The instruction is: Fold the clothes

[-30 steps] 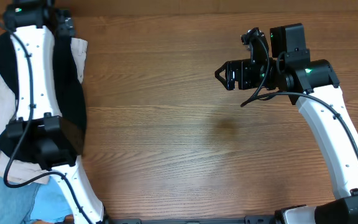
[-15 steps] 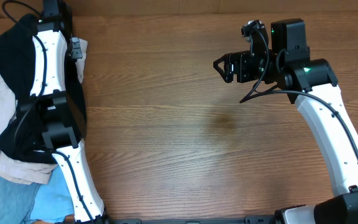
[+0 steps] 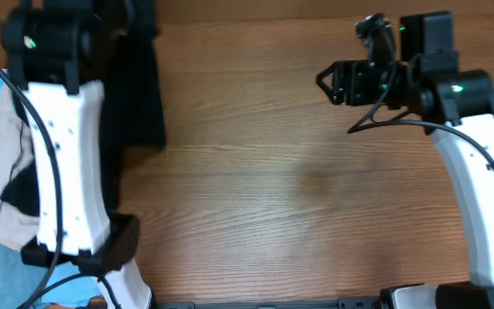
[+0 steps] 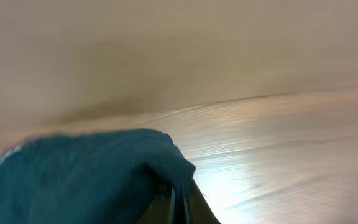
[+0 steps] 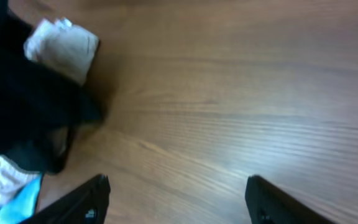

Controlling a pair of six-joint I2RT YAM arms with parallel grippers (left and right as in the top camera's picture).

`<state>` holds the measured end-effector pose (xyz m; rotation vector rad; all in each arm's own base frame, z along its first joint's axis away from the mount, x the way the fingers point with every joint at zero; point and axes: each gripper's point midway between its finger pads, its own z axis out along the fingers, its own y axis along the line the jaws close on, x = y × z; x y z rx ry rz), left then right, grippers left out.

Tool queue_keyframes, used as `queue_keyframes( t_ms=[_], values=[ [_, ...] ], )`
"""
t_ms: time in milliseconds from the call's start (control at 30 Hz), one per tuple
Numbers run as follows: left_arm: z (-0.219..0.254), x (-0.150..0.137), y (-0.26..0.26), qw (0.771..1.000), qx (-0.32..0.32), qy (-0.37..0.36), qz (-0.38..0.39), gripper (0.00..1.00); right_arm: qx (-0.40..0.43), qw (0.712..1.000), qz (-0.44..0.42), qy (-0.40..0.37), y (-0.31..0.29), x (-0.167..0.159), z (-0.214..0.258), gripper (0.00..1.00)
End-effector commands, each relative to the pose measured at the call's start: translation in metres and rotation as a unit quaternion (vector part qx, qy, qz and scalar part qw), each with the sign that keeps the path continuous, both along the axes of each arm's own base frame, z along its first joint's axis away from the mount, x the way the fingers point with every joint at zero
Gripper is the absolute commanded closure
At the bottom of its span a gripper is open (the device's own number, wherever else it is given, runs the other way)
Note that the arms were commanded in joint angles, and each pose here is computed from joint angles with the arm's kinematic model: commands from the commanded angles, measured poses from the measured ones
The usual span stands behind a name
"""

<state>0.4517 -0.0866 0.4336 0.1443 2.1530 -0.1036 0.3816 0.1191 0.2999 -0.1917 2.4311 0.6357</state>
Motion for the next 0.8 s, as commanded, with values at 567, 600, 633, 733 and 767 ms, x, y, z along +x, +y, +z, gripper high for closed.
queue_keyframes(
  t_ms=[567,600,633,733,767],
  values=[
    [-0.018,-0.048,-0.215,0.959,-0.061,0.012,-0.277,0.96,0.004,0.994,0.098,-0.042,-0.042,-0.017,0.018,0.16],
    [-0.018,-0.048,-0.215,0.959,-0.061,0.012,-0.277,0.96,0.002,0.994,0.102,-0.041,-0.039,-0.017,0.016,0.16],
    [-0.017,-0.047,-0.215,0.959,-0.062,0.01,-0.277,0.96,0.0,0.992,0.117,-0.044,-0.032,-0.018,0.013,0.16],
    [-0.016,-0.047,-0.215,0.959,-0.067,0.01,-0.274,0.96,-0.026,0.99,0.127,-0.054,-0.005,-0.006,-0.004,0.17],
    [-0.016,-0.047,-0.215,0.96,-0.069,0.013,-0.272,0.96,-0.041,0.992,0.105,-0.054,0.0,0.004,-0.013,0.19]
  ],
)
